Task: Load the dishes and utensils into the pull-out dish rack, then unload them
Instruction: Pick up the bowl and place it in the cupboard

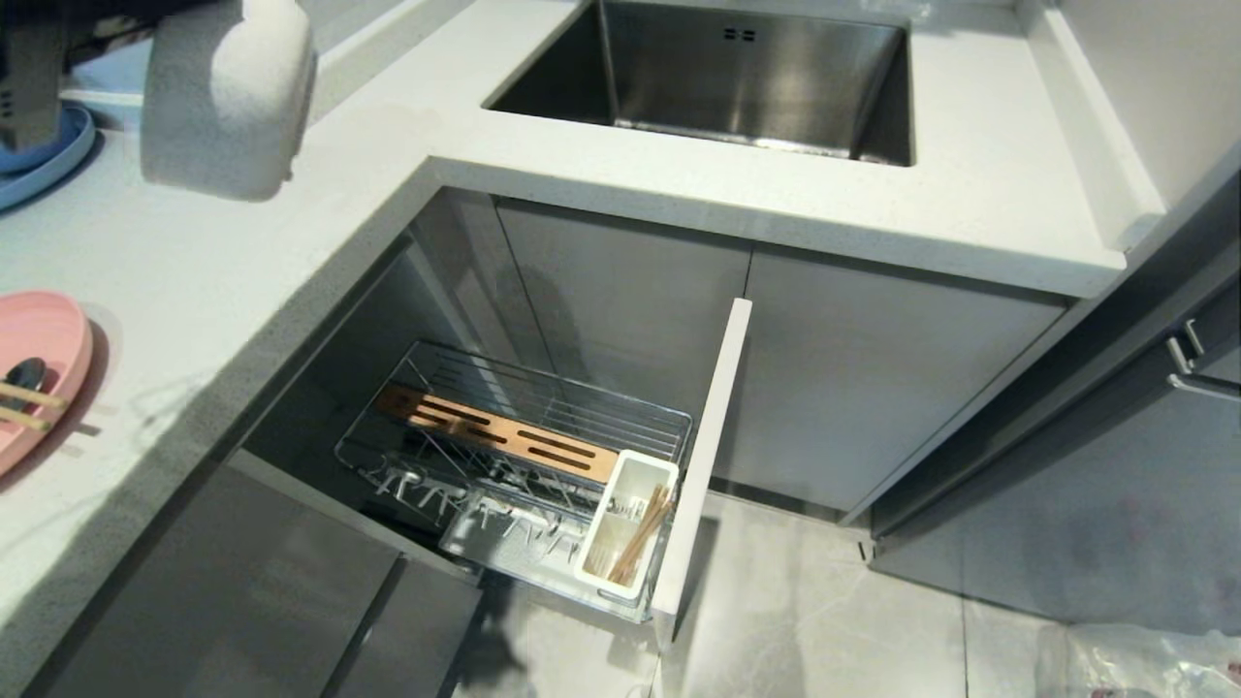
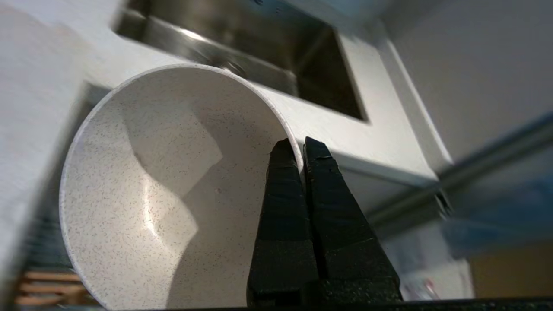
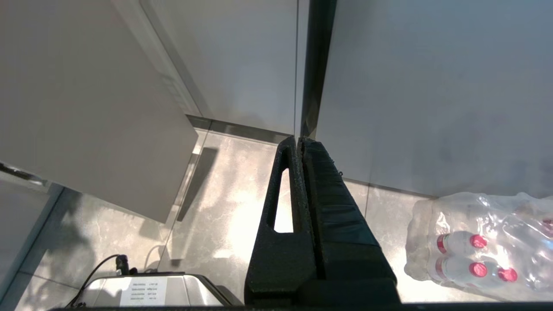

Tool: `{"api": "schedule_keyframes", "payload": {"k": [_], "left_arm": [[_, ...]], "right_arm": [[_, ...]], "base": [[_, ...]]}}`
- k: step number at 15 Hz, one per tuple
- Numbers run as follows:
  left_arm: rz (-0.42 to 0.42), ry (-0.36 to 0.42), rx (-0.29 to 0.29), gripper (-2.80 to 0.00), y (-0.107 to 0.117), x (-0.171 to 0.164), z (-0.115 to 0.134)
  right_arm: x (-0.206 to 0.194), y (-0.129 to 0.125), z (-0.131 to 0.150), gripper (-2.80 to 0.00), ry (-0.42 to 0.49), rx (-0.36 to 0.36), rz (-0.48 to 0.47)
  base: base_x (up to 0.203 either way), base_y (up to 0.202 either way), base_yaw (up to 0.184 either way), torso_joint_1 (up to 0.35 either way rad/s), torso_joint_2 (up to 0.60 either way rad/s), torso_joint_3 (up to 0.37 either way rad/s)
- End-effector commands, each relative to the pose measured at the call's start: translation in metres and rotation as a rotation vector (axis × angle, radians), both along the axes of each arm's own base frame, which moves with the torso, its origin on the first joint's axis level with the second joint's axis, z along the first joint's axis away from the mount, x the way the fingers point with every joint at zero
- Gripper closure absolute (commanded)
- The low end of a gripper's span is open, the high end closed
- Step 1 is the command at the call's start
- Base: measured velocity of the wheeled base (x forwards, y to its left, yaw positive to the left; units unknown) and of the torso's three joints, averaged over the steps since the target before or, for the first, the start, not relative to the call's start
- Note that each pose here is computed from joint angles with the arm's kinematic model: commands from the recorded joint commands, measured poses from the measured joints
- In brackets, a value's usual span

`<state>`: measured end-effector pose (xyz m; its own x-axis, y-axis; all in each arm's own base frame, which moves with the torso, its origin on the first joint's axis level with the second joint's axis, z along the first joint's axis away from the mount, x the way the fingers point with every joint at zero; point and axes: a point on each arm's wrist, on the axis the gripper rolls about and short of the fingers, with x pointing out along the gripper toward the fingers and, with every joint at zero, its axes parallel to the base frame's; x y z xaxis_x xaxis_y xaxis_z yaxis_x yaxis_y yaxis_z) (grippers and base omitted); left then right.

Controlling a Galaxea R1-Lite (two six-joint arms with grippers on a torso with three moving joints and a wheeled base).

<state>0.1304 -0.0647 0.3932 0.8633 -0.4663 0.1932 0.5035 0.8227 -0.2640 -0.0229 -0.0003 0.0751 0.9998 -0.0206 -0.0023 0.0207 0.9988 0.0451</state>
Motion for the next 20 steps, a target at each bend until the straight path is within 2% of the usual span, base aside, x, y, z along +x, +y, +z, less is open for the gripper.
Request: {"api": "schedule_keyframes", "payload": {"k": [1,2,5,7,8,9,11,13,14,15,16,18,20], "left_arm": [[-0.102,0.019,0.010,0.00,-0.001,-0.029,-0.015],[-0.111,0.079,0.042,0.00,-0.004,-0.033,-0.024],[0.054,0.261,0.160,0.00,-0.010,-0.038,-0.047],[0.104,0.361,0.228,0.00,-0.012,-0.038,-0.061],[0.151,0.446,0.260,0.00,-0.018,-0.032,-0.071],[0.199,0.519,0.241,0.00,-0.027,-0.022,-0.078],[0.213,0.615,0.093,0.00,-0.052,-0.007,-0.080],[0.151,0.656,-0.130,0.00,-0.080,-0.001,-0.070],[0.124,0.651,-0.276,0.00,-0.091,0.003,-0.062],[0.101,0.626,-0.395,0.00,-0.101,0.010,-0.056],[0.094,0.589,-0.483,0.00,-0.107,0.015,-0.052],[0.146,0.509,-0.610,0.00,-0.115,0.039,-0.056],[0.209,0.463,-0.674,0.00,-0.118,0.060,-0.074]], "right_arm": [[0.000,0.000,0.000,0.00,0.002,-0.001,-0.001],[0.000,0.000,0.000,0.00,0.002,-0.001,-0.001],[0.000,0.000,0.000,0.00,0.002,0.001,0.000],[0.000,0.000,0.000,0.00,0.002,-0.001,-0.001],[0.000,0.000,0.000,0.00,0.002,0.000,-0.001],[0.000,0.000,0.000,0.00,0.002,0.000,0.001],[0.000,0.000,0.000,0.00,0.002,0.001,0.001],[0.000,0.000,0.000,0.00,0.002,0.000,0.001],[0.000,0.000,0.000,0.00,0.002,0.000,-0.001],[0.000,0.000,0.000,0.00,0.002,0.000,0.001],[0.000,0.000,0.000,0.00,0.002,-0.001,-0.001],[0.000,0.000,0.000,0.00,0.002,0.001,-0.001],[0.000,0.000,0.000,0.00,0.002,0.000,-0.001]], "base": [[0.000,0.000,0.000,0.000,0.00,0.000],[0.000,0.000,0.000,0.000,0.00,0.000],[0.000,0.000,0.000,0.000,0.00,0.000],[0.000,0.000,0.000,0.000,0.00,0.000],[0.000,0.000,0.000,0.000,0.00,0.000],[0.000,0.000,0.000,0.000,0.00,0.000],[0.000,0.000,0.000,0.000,0.00,0.000],[0.000,0.000,0.000,0.000,0.00,0.000],[0.000,0.000,0.000,0.000,0.00,0.000],[0.000,0.000,0.000,0.000,0.00,0.000],[0.000,0.000,0.000,0.000,0.00,0.000],[0.000,0.000,0.000,0.000,0.00,0.000],[0.000,0.000,0.000,0.000,0.00,0.000]]}}
